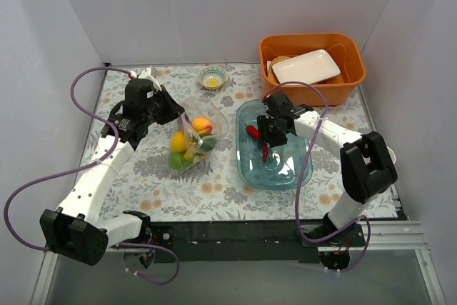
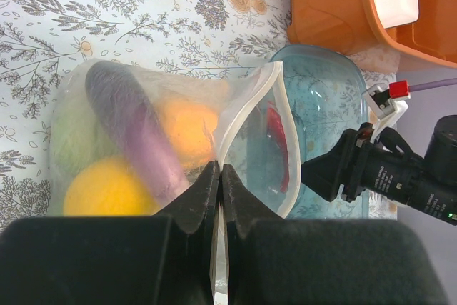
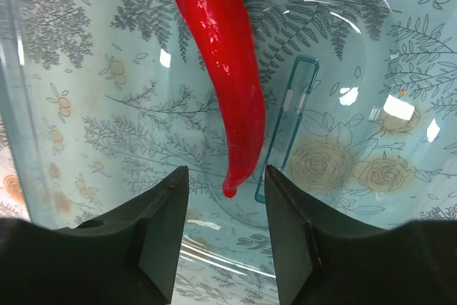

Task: Place the food in the zip-top bag and seal the zipper
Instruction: Pick up the fake vegetable from the bin.

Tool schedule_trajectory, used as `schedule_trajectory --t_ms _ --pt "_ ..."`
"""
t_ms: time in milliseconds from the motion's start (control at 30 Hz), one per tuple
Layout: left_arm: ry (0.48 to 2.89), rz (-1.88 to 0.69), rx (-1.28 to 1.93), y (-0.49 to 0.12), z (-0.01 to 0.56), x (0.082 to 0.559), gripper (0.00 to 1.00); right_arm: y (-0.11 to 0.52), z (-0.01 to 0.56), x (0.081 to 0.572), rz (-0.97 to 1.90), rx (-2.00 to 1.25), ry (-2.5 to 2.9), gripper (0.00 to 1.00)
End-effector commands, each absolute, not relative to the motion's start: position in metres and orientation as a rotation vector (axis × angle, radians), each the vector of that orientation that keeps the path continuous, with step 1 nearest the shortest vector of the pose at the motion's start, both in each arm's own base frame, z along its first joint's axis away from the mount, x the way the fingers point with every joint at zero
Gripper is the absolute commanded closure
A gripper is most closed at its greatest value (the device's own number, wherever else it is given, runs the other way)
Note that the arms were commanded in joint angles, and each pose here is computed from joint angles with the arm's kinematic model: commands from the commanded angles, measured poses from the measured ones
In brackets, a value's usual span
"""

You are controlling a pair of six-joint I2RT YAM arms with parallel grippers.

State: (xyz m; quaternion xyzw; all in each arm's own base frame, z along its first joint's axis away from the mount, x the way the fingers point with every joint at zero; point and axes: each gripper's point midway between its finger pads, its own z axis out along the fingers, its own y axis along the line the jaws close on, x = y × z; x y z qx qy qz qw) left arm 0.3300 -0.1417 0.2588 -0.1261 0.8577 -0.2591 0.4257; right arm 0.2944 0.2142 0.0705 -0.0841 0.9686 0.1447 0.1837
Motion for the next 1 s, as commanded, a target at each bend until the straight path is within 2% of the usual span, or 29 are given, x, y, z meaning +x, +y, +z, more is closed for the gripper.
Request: schedule_trajectory --t_ms 0,167,300,600,767,967 --pt "2.081 -0.671 -0.3 -0.142 0.28 0.33 1.0 0.211 0.068 0.302 0.365 -0.267 2.727 0.47" --pt "2.081 -0.672 -0.3 -0.142 0.28 0.329 1.0 0.21 0.059 0.304 0.346 -0.279 2.744 0.48" --pt "2.086 -0.676 -0.296 -0.143 0.279 0.33 1.0 0.211 0.049 0.304 0.34 -0.292 2.75 0.55" --pt "2.094 -0.677 -0.295 -0.144 0.277 0.331 1.0 0.206 0.042 0.308 0.299 -0.292 2.737 0.57" --pt "2.095 -0.681 -0.292 -0.145 0.277 0.331 1.0 0.206 0.035 0.307 0.296 -0.308 2.754 0.67" --pt "2.099 -0.673 -0.289 -0.144 0.274 0.331 1.0 0.207 0.031 0.305 0.305 -0.313 2.761 0.72"
